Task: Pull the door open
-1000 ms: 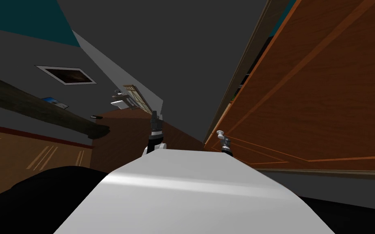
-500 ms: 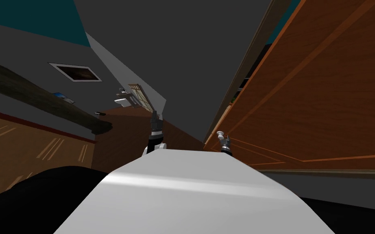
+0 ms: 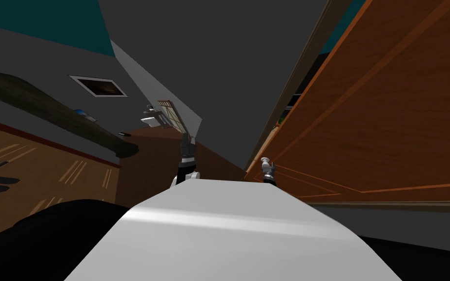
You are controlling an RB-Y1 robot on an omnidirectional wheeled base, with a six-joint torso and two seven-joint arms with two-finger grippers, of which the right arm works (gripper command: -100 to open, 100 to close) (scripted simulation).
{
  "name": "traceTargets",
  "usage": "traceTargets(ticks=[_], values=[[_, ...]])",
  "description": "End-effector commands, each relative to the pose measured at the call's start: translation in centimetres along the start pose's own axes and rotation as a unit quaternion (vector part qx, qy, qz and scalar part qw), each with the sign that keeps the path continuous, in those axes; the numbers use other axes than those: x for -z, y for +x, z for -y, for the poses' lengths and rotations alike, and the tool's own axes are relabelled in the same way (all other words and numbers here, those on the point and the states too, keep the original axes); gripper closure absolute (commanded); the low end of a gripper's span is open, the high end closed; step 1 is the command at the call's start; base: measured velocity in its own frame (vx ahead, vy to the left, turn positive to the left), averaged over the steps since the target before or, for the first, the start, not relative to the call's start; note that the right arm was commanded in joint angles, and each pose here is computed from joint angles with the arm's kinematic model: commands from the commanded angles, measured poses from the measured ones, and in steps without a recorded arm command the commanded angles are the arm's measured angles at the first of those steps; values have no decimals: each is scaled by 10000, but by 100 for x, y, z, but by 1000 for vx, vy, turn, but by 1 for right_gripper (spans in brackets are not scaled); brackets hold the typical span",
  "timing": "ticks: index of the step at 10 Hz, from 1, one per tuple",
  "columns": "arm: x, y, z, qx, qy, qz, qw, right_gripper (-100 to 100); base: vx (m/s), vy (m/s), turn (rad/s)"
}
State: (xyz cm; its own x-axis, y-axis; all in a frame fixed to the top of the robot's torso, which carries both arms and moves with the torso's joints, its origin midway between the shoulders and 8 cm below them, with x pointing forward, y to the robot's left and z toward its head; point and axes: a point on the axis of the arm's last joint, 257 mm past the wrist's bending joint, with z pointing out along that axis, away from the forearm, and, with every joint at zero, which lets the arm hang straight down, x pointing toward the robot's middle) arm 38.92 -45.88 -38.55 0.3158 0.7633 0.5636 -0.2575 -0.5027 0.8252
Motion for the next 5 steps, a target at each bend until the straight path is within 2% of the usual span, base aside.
traceTargets(ticks=[1, 2, 4, 5], values=[[-13, 61, 34, -404, -30, 16, 9992, -100, -72, 6, 48], [-13, 61, 34, -461, -30, 15, 9989, -100, -58, 1, 12], [-30, 119, 80, -984, -55, 58, 9951, -100, -67, -6, 39], [-30, 119, 80, -1061, -56, 58, 9943, -100, -58, -6, 16]])
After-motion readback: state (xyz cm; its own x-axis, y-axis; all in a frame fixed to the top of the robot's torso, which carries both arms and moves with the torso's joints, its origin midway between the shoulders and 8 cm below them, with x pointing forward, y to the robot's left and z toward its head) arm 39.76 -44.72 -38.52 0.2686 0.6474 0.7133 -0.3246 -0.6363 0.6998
